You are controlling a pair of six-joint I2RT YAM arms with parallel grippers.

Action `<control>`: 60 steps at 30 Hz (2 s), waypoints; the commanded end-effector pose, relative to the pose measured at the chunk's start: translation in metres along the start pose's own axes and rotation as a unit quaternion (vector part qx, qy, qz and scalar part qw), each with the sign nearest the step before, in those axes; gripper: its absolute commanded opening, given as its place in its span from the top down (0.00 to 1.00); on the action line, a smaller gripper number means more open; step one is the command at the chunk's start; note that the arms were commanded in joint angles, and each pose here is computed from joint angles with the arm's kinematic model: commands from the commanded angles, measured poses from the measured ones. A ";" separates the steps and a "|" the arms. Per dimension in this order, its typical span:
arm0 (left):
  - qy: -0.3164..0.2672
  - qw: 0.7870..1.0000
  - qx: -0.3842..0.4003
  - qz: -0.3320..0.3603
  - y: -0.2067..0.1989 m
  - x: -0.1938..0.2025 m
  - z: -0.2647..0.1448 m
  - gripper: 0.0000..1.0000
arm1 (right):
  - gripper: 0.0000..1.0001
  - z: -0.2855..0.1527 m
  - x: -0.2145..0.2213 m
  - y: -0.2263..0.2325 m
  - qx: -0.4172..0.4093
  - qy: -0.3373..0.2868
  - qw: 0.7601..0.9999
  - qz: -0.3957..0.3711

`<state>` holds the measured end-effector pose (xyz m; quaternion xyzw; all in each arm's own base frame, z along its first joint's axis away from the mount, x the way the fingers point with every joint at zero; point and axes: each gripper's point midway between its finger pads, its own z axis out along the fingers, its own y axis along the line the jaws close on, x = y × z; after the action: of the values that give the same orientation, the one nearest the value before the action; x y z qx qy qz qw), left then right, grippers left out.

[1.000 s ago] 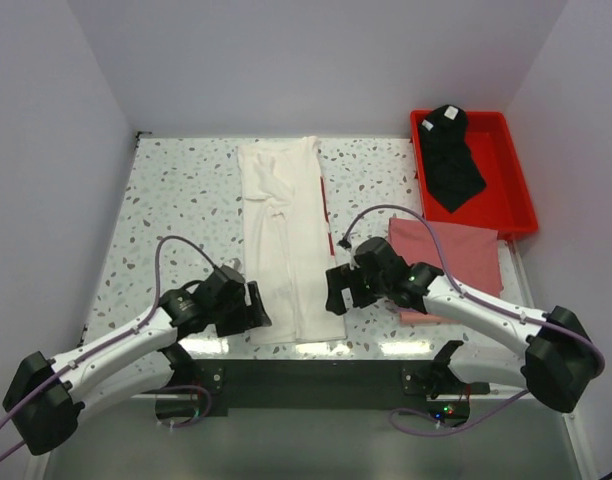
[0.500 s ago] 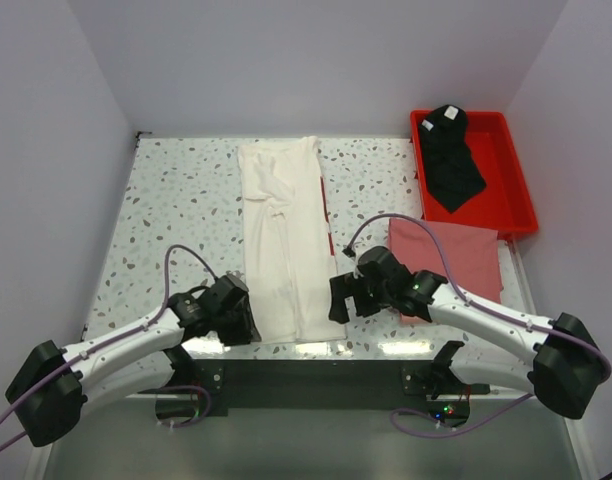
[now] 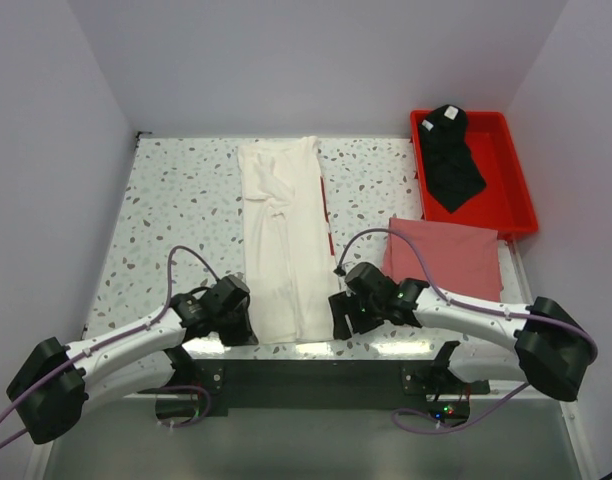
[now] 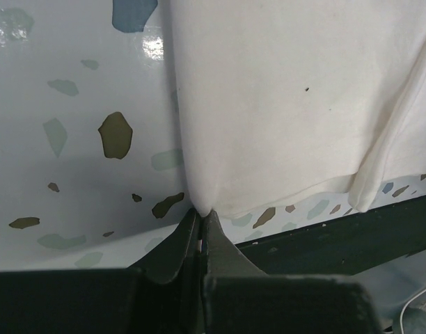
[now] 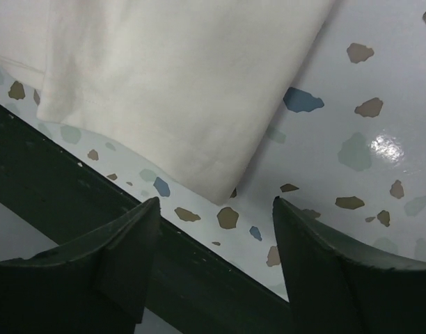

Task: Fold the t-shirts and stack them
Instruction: Fold the tshirt

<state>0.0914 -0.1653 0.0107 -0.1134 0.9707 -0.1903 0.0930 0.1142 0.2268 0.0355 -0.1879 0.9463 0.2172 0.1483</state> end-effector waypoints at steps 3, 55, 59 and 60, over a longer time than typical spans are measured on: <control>0.002 1.000 -0.013 0.003 0.007 0.002 0.000 1.00 | 0.43 0.013 -0.001 0.003 0.009 -0.006 1.000 0.011; -0.302 0.949 0.082 -0.033 -0.099 -0.213 -0.062 1.00 | 1.00 -0.026 -0.230 0.003 0.070 -0.250 0.966 0.006; -0.320 0.944 0.068 -0.044 -0.095 -0.249 -0.063 1.00 | 1.00 -0.019 -0.255 -0.006 0.079 -0.248 0.965 0.007; -0.321 0.944 0.064 -0.045 -0.093 -0.253 -0.063 1.00 | 1.00 -0.015 -0.265 -0.010 0.083 -0.247 0.965 0.009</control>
<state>0.2986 -0.1692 0.1089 -0.2092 0.8943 -0.2046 0.3386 0.3178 0.2812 0.1175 -0.1041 0.9133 0.1767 0.3519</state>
